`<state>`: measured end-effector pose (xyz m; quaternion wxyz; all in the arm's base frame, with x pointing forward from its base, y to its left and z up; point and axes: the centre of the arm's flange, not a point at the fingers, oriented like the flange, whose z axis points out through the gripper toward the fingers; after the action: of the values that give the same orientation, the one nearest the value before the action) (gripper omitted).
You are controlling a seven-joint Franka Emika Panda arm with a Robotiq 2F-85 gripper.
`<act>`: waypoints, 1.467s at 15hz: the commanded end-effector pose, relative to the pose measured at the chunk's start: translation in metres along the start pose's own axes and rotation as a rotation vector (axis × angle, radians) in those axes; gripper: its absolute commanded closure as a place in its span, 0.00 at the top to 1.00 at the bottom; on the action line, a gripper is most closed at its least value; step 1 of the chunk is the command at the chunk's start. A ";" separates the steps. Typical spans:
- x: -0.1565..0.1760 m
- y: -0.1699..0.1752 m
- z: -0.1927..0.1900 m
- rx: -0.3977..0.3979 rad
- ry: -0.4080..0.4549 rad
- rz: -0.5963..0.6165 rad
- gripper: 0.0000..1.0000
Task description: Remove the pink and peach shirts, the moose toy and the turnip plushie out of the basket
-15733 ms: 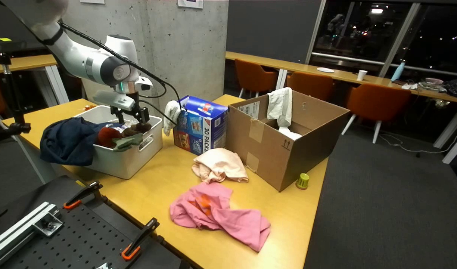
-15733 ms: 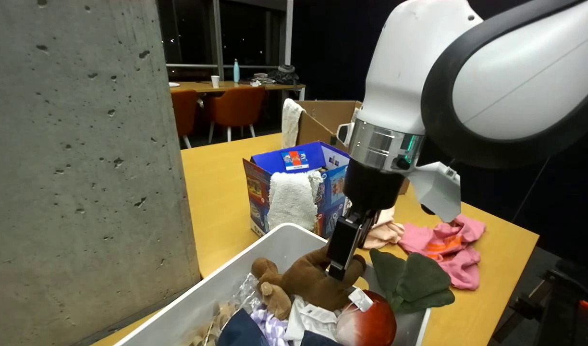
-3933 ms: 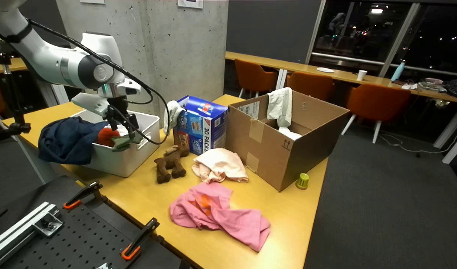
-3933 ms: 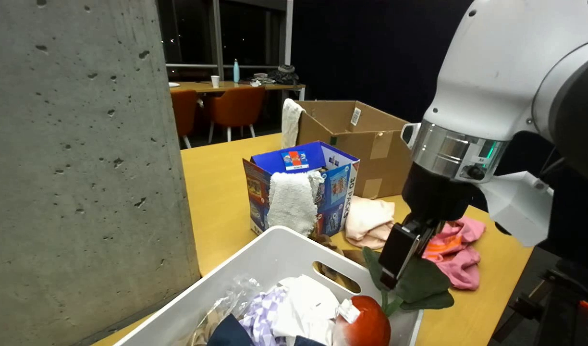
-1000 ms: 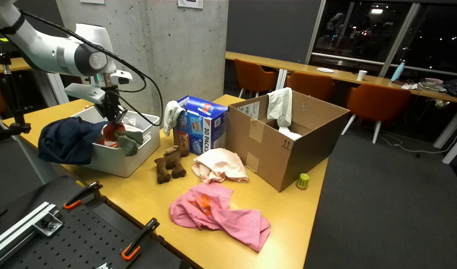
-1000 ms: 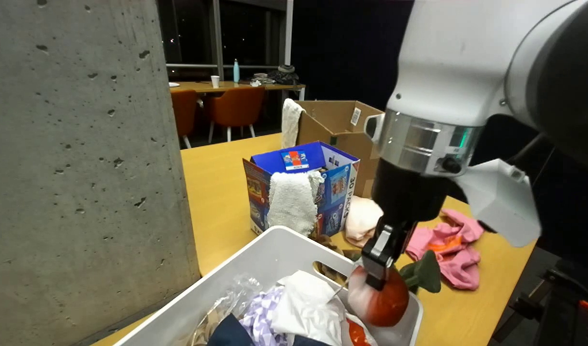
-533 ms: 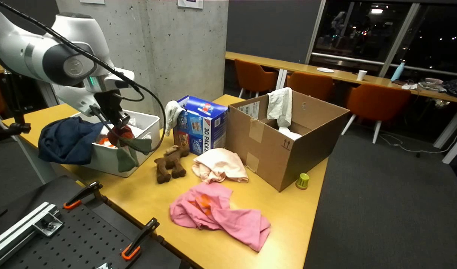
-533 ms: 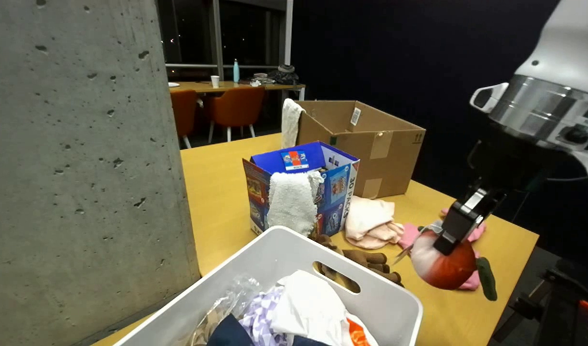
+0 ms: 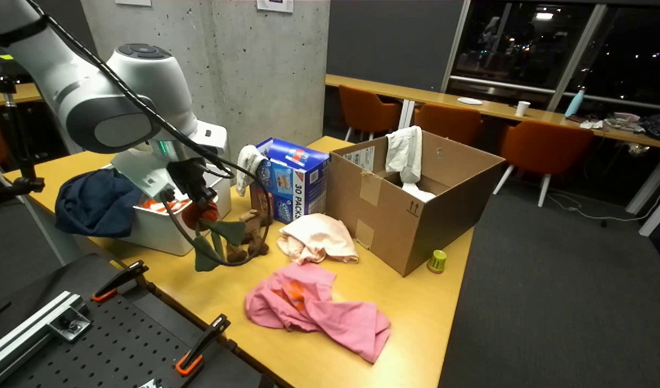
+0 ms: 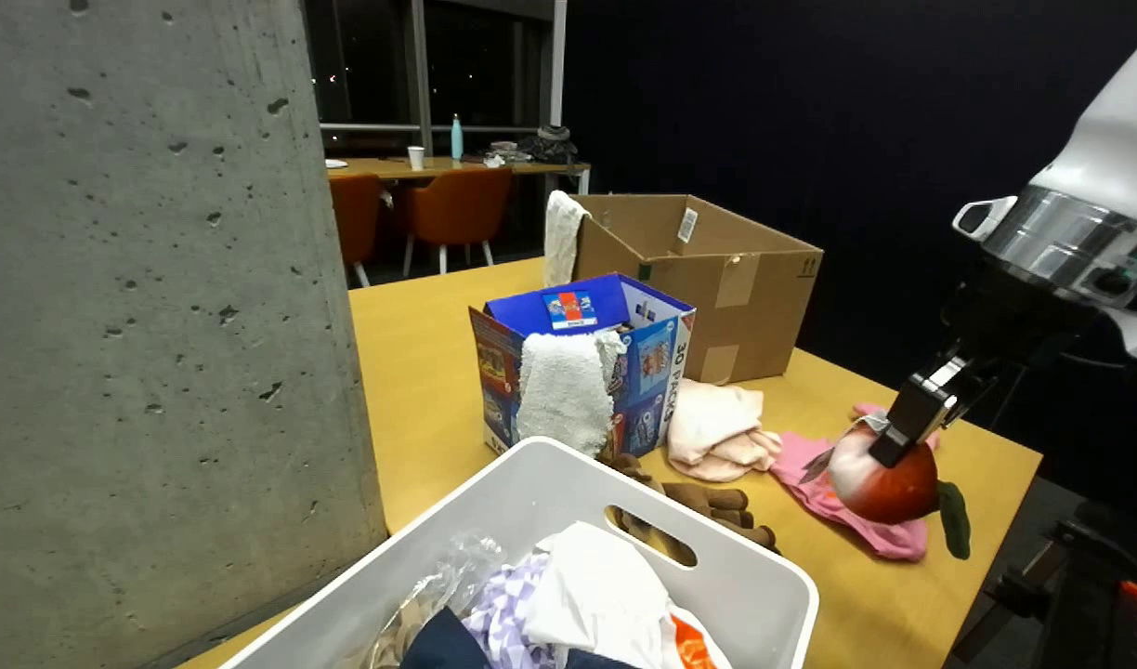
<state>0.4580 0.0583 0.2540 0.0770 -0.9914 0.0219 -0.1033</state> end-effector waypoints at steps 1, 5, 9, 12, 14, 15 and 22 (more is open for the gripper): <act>0.027 0.036 0.015 0.038 -0.002 0.001 0.03; 0.063 0.071 0.040 0.071 -0.042 -0.002 0.03; 0.094 0.094 0.074 0.111 -0.115 -0.003 0.03; 0.113 0.107 0.106 0.141 -0.164 0.006 0.03; 0.123 0.113 0.125 0.159 -0.192 0.007 0.03; 0.126 0.118 0.132 0.165 -0.203 0.008 0.03; 0.126 0.152 0.126 0.144 -0.174 0.065 0.03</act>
<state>0.6029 -0.0648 0.1209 0.1507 -0.9881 0.0273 -0.0123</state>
